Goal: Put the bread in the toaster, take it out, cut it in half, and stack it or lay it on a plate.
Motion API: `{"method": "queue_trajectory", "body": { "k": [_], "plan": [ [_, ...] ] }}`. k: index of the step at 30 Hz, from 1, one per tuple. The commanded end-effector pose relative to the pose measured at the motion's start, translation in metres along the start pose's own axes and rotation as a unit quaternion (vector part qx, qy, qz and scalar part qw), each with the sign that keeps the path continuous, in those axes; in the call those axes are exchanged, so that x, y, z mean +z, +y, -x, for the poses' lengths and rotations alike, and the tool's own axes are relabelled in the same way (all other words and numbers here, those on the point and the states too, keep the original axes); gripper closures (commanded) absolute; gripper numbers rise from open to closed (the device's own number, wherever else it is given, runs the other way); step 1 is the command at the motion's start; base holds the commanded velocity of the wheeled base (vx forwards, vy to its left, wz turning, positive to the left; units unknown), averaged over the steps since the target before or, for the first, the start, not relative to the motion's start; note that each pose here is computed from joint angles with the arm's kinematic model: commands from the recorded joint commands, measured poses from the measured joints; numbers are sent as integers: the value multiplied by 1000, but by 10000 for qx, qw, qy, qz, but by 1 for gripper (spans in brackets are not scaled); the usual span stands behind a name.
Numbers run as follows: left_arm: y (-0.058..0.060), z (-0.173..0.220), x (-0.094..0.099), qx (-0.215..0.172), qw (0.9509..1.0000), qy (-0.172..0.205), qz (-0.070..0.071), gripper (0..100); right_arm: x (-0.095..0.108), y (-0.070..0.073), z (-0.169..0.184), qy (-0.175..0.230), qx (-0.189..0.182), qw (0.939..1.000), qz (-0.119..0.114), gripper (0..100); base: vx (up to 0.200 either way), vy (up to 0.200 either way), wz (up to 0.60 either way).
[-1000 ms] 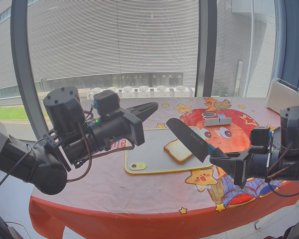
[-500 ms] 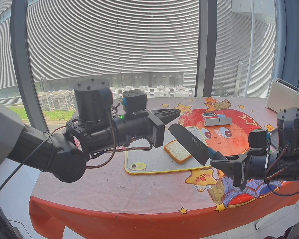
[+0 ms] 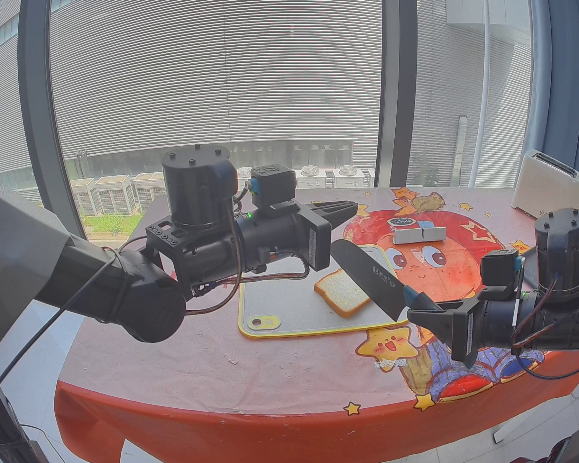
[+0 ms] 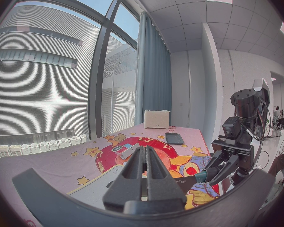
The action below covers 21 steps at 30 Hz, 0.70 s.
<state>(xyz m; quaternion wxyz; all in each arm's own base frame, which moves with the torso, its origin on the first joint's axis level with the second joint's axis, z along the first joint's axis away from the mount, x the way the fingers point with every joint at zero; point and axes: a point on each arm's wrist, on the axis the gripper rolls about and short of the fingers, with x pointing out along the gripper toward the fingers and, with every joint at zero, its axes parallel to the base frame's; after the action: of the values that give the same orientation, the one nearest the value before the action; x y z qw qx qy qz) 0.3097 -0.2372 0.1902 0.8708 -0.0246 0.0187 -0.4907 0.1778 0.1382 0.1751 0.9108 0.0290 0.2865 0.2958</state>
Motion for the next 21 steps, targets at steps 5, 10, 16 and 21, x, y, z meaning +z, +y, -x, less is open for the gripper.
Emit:
{"method": "queue_trajectory", "body": {
  "k": [5,10,16,21],
  "plan": [
    [-2,2,3,107,9999,-42,4,100,0,0,0,-6,10,10000,11,100,0,-120,0],
    [3,2,-1,163,9999,-2,-17,100,-1,1,-1,-3,22,10000,26,100,0,0,0],
    [5,4,-5,179,9991,68,-366,100,1,4,-2,-39,127,9999,40,100,0,0,0],
    [13,7,-3,256,9990,65,-356,100,4,9,-2,-84,163,9998,94,100,0,0,0]
  ]
}}
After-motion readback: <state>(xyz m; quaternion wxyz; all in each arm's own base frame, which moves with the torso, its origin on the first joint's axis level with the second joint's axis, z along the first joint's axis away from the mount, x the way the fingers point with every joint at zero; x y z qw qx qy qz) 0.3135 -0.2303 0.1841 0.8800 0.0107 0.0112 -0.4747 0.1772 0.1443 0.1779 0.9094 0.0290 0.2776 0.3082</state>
